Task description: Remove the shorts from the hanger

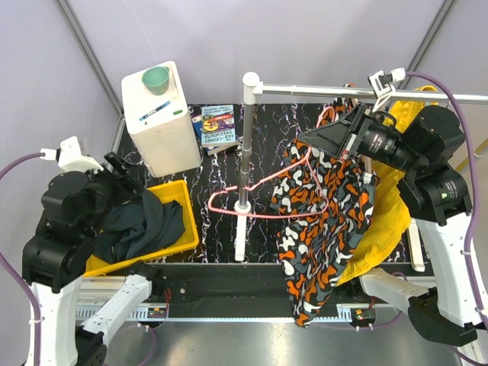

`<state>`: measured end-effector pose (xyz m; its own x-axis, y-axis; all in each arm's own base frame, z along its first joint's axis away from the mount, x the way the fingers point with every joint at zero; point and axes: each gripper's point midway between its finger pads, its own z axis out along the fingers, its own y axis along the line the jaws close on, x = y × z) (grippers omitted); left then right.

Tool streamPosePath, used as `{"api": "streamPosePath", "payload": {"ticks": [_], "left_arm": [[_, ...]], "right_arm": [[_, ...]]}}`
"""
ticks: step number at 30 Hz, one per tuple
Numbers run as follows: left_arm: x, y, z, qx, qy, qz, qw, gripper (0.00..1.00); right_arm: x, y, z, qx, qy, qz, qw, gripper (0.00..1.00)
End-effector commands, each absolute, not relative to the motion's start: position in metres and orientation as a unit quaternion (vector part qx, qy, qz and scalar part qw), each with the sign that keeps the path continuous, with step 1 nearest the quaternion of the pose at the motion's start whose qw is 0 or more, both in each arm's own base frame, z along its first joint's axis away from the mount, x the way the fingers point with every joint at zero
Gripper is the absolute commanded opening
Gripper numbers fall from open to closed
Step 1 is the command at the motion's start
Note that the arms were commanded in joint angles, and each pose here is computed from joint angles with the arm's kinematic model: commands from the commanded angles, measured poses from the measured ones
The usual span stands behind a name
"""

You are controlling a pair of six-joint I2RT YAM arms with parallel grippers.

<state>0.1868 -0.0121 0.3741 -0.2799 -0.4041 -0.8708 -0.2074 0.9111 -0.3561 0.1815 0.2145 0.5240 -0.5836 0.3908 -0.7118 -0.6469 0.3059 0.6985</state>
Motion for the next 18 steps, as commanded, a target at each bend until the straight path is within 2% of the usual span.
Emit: {"api": "streamPosePath", "payload": {"ticks": [1, 4, 7, 10, 18], "left_arm": [[0.177, -0.112, 0.456, -0.021, 0.721, -0.35, 0.598, 0.69], [0.156, -0.154, 0.484, 0.061, 0.687, -0.461, 0.558, 0.59], [0.137, -0.172, 0.505, 0.101, 0.667, -0.521, 0.523, 0.59], [0.121, -0.176, 0.528, 0.113, 0.643, -0.551, 0.519, 0.62], [0.096, -0.185, 0.553, 0.081, 0.616, -0.633, 0.462, 0.62]], "right_arm": [[0.169, 0.218, 0.528, -0.168, 0.653, 0.576, 0.461, 0.0], [0.164, 0.22, 0.528, -0.198, 0.643, 0.575, 0.466, 0.0], [0.156, 0.223, 0.531, -0.23, 0.623, 0.586, 0.465, 0.0], [0.149, 0.224, 0.533, -0.256, 0.604, 0.592, 0.469, 0.0], [0.153, 0.224, 0.515, -0.272, 0.606, 0.572, 0.481, 0.0]]}}
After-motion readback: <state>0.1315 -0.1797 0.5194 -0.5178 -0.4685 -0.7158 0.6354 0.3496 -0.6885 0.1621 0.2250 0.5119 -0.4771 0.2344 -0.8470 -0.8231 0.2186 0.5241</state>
